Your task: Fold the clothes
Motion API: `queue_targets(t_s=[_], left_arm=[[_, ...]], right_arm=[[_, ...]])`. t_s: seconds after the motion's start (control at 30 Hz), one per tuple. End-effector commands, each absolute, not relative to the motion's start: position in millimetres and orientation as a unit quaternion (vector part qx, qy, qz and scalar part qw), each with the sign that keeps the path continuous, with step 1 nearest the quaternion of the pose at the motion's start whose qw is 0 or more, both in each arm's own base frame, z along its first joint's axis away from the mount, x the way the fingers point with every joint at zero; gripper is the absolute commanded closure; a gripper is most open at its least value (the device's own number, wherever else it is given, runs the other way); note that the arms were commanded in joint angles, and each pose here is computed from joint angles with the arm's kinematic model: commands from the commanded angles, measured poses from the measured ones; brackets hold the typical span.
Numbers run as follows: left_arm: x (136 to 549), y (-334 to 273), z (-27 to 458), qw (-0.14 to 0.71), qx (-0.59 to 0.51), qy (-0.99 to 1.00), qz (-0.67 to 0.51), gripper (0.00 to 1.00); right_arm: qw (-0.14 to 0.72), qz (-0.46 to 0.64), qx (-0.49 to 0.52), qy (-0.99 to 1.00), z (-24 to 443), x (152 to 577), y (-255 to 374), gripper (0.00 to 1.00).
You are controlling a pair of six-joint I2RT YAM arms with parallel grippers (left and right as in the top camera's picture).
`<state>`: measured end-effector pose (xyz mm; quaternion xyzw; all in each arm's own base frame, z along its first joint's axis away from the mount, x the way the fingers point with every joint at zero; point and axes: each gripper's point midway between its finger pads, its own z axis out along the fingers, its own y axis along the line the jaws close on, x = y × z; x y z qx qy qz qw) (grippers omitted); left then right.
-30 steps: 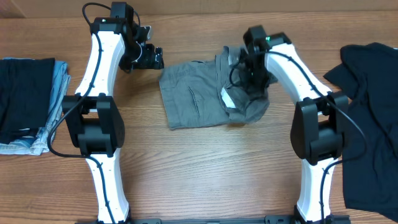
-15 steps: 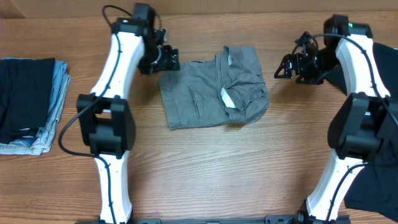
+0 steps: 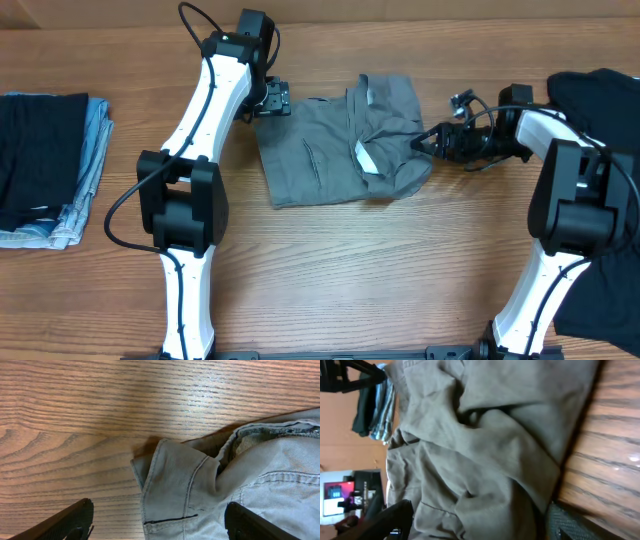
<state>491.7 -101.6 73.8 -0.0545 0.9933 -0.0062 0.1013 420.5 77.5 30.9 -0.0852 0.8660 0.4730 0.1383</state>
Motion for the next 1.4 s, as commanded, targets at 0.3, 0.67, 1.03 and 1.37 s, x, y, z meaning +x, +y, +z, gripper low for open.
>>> queue_targets(t_s=[0.3,0.67,1.03,1.37], left_arm=[[490.4,-99.3,68.2,0.096,-0.065,0.993,-0.001,0.13],[513.0,-118.0,120.0,0.15,-0.025,0.987,-0.051,0.16],[519.4,-118.2,169.9,0.189,-0.024,0.98,-0.06,0.13],[528.5,-82.2,170.6,0.196,-0.058,0.977,-0.055,0.12]], right_arm=[[0.18,0.539,-0.148,0.81,51.1,426.6,123.5,0.56],[0.195,0.405,-0.134,0.883,99.3,469.1,75.7,0.96],[0.155,0.192,-0.197,0.949,158.3,462.1,30.9,0.96],[0.085,0.024,-0.331,0.939,148.2,430.9,120.6,0.96]])
